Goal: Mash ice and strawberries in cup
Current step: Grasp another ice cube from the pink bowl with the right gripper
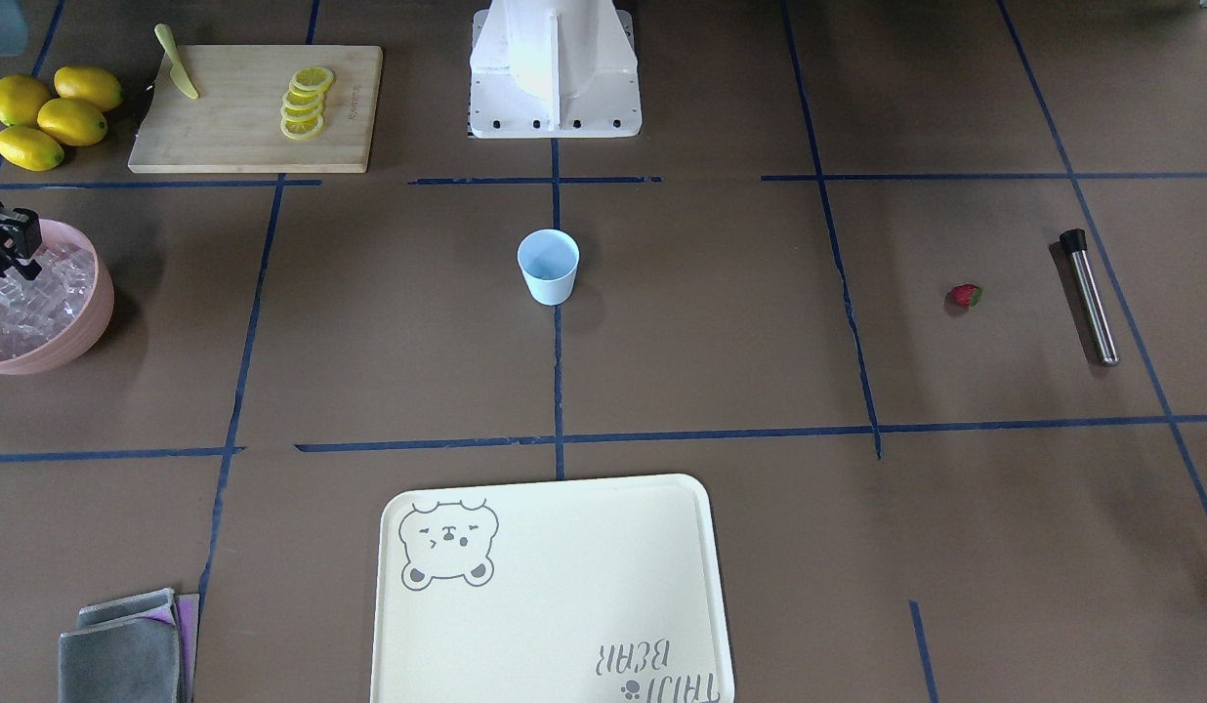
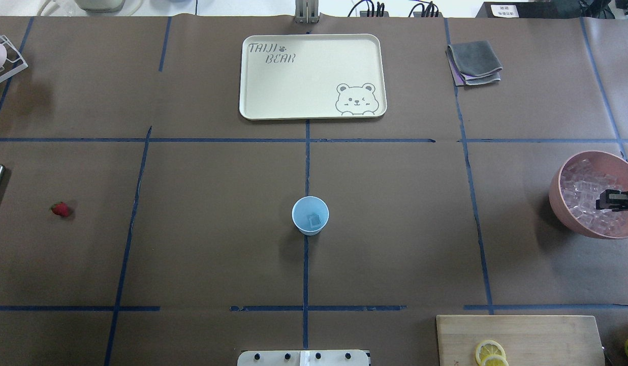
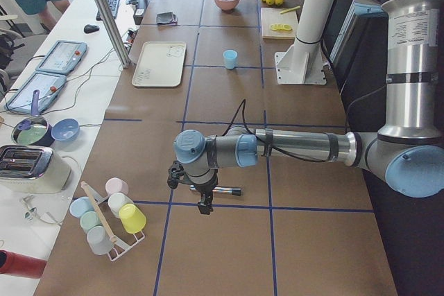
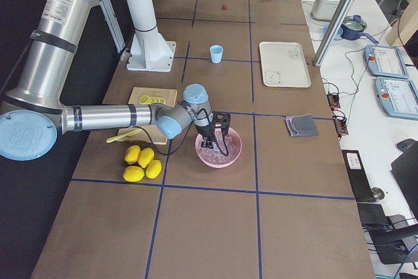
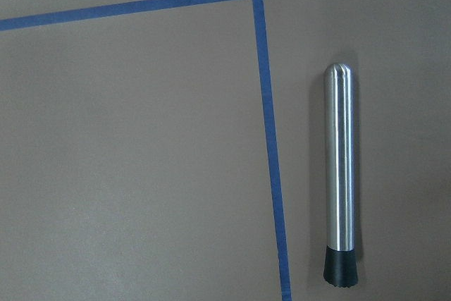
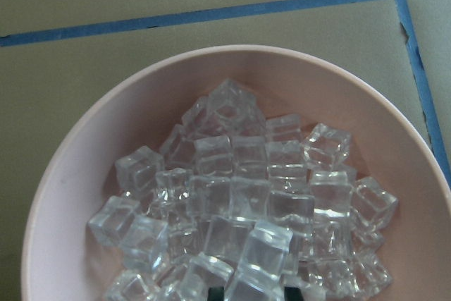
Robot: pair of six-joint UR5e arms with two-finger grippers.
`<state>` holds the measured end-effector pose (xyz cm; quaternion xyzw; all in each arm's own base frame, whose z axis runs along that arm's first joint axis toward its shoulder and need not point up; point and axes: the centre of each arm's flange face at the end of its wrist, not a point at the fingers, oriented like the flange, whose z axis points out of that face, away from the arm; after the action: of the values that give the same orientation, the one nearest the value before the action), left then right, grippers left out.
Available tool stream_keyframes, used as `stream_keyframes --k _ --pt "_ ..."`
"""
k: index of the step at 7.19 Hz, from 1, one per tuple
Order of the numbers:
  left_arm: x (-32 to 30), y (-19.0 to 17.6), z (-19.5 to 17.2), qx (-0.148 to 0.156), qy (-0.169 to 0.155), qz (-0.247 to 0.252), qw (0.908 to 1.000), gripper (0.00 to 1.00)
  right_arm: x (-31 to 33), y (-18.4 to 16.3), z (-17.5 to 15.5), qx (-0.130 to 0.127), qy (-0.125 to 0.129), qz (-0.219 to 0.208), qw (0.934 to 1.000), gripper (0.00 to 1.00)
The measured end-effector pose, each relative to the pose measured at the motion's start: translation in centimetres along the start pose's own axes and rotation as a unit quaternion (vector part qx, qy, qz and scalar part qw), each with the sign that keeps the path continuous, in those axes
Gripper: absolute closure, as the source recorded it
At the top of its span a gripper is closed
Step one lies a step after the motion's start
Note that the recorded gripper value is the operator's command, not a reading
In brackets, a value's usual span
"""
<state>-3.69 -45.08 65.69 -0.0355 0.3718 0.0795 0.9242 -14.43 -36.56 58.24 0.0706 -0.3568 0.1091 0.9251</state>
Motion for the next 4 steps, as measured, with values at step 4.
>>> stream_keyframes --k 4 --pt "0.1 0.0 0.0 0.0 0.0 0.001 1.0 0.0 -1.9 -1.6 -4.6 0.015 -0.009 0.005 0.9998 0.98"
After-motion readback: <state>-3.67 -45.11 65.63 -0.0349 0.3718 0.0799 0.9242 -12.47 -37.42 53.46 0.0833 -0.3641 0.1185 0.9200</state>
